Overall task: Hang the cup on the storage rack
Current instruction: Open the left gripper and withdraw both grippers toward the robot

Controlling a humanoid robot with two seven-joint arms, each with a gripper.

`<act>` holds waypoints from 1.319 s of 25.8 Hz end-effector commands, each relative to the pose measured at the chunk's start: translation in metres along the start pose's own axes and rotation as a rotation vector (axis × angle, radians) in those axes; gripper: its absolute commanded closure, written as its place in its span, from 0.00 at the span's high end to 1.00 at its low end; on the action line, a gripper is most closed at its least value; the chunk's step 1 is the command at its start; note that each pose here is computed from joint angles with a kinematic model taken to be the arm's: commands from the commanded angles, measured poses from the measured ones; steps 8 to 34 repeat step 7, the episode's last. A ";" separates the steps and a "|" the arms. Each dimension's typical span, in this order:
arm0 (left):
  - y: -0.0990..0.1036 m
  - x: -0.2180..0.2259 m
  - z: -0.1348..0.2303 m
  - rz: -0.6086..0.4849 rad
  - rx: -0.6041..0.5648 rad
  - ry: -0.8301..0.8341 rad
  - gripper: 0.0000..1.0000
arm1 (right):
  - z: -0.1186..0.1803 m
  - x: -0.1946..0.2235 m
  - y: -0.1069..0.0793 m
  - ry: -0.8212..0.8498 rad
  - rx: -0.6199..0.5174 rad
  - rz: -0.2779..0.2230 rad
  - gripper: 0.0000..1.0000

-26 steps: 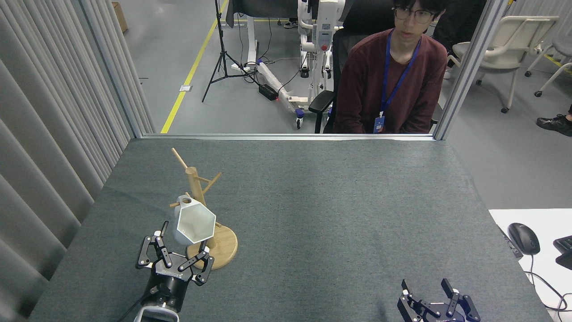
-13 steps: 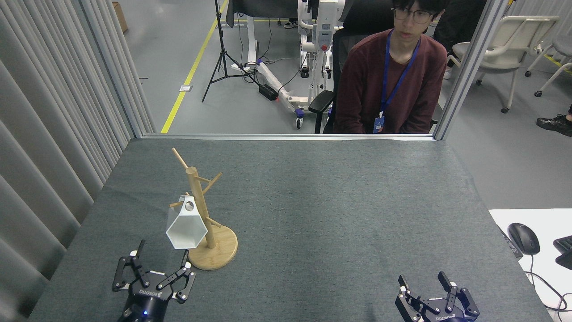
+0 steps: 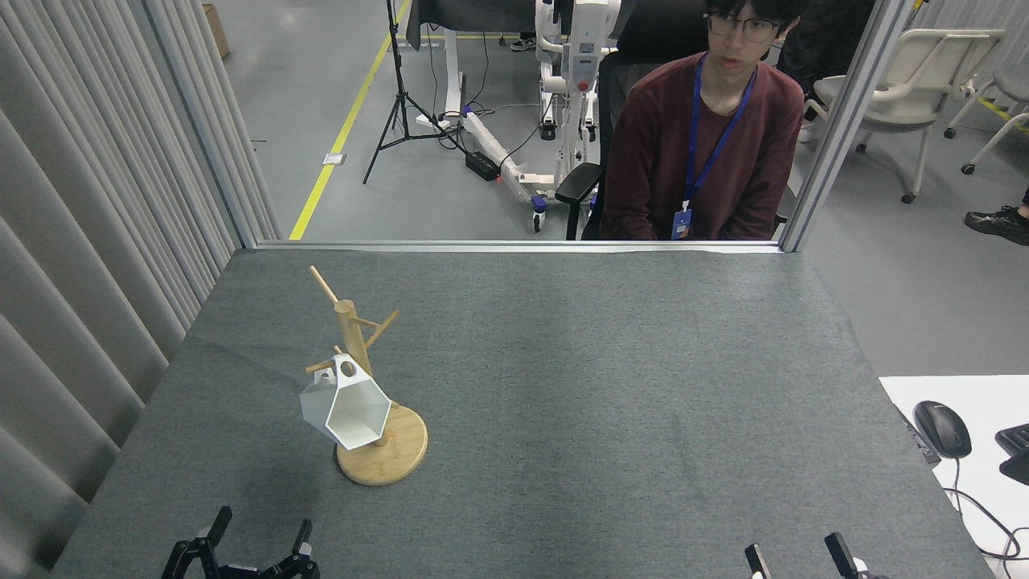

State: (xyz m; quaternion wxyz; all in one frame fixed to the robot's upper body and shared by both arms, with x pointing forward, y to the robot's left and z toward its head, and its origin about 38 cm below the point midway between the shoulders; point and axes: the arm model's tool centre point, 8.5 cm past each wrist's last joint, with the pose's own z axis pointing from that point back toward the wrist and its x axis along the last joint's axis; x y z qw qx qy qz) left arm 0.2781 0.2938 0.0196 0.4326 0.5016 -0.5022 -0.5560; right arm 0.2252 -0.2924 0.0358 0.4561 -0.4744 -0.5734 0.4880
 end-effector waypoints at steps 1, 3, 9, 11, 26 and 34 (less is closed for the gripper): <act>-0.001 -0.002 0.006 0.079 -0.006 0.008 1.00 | 0.028 -0.002 0.005 0.057 0.031 -0.010 0.99; 0.003 -0.006 0.005 0.102 0.015 0.030 1.00 | 0.031 -0.001 0.008 0.073 0.043 -0.007 0.99; 0.008 -0.011 0.009 0.138 0.041 0.065 1.00 | 0.033 -0.003 0.010 0.074 0.058 0.021 0.99; 0.008 -0.011 0.009 0.138 0.041 0.065 1.00 | 0.033 -0.003 0.010 0.074 0.058 0.021 0.99; 0.008 -0.011 0.009 0.138 0.041 0.065 1.00 | 0.033 -0.003 0.010 0.074 0.058 0.021 0.99; 0.008 -0.011 0.009 0.138 0.041 0.065 1.00 | 0.033 -0.003 0.010 0.074 0.058 0.021 0.99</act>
